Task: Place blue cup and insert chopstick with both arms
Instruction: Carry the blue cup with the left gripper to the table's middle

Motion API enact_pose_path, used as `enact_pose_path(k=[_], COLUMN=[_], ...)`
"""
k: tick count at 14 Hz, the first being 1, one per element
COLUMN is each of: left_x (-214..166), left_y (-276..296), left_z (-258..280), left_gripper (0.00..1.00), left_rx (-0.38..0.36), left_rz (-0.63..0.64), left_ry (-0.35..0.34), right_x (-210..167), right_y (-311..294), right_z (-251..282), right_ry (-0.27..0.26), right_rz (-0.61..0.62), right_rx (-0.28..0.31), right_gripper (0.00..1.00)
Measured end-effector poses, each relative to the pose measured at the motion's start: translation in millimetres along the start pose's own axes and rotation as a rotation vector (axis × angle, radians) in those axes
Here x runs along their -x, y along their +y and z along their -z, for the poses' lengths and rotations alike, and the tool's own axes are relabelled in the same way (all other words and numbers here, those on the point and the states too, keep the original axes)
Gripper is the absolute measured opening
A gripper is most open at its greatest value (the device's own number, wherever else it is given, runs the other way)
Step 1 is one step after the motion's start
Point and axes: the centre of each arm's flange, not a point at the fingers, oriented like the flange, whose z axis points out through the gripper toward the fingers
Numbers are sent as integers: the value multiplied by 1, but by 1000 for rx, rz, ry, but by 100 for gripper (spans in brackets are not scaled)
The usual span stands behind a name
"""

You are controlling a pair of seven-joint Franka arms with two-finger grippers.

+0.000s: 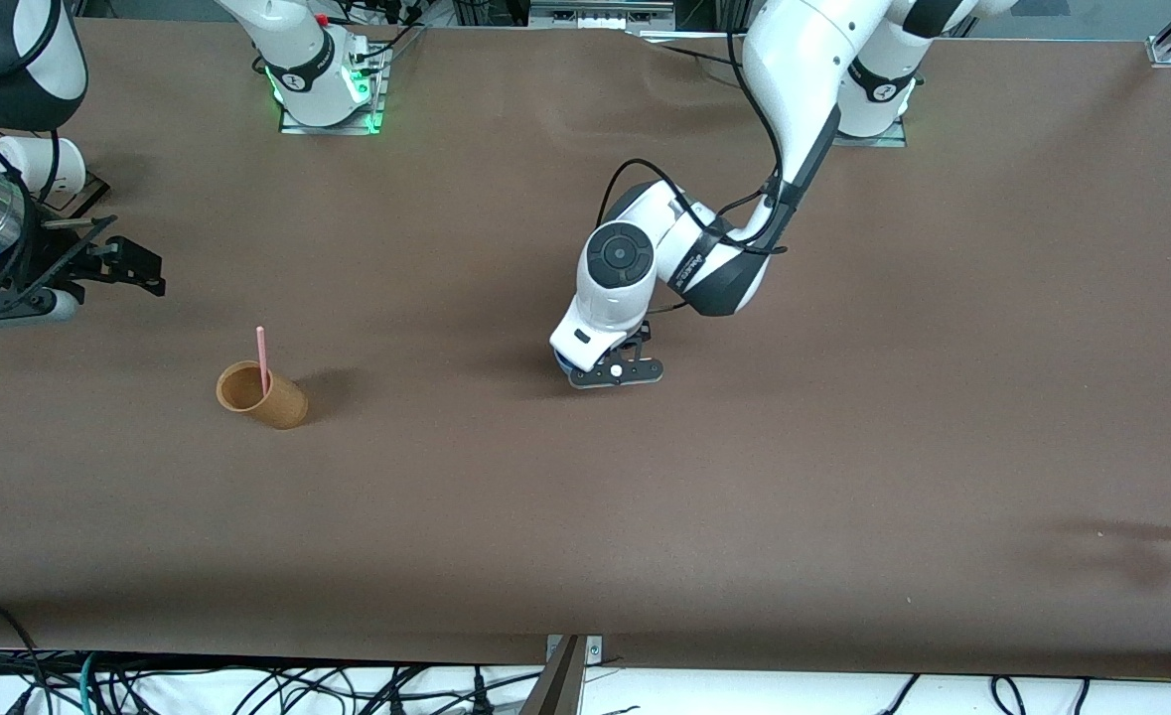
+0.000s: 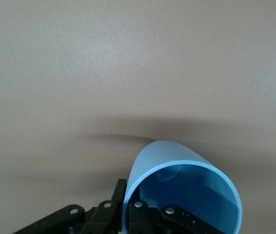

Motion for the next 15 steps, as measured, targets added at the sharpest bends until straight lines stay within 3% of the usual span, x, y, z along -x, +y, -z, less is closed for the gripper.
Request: enact_pose_path(k=[4, 5, 13, 14, 15], left_x=[3, 3, -10, -14, -20], left_y=[10, 11, 7, 2, -5], left_z=[-11, -12, 42, 62, 85], left_gripper=[6, 12, 93, 100, 100], left_rx=[16, 16, 25, 28, 24], left_rz=[38, 40, 3, -17, -32], left_ry=[14, 14, 36, 53, 82], right_x=[0, 0, -1, -1, -1], right_y=[0, 0, -1, -1, -1], right_z=[0, 0, 3, 4, 4], right_ry=[0, 0, 6, 8, 9], right_rz=[0, 0, 1, 1, 2], right_rx=[0, 0, 1, 1, 1], right_gripper=[100, 100, 100, 100, 100])
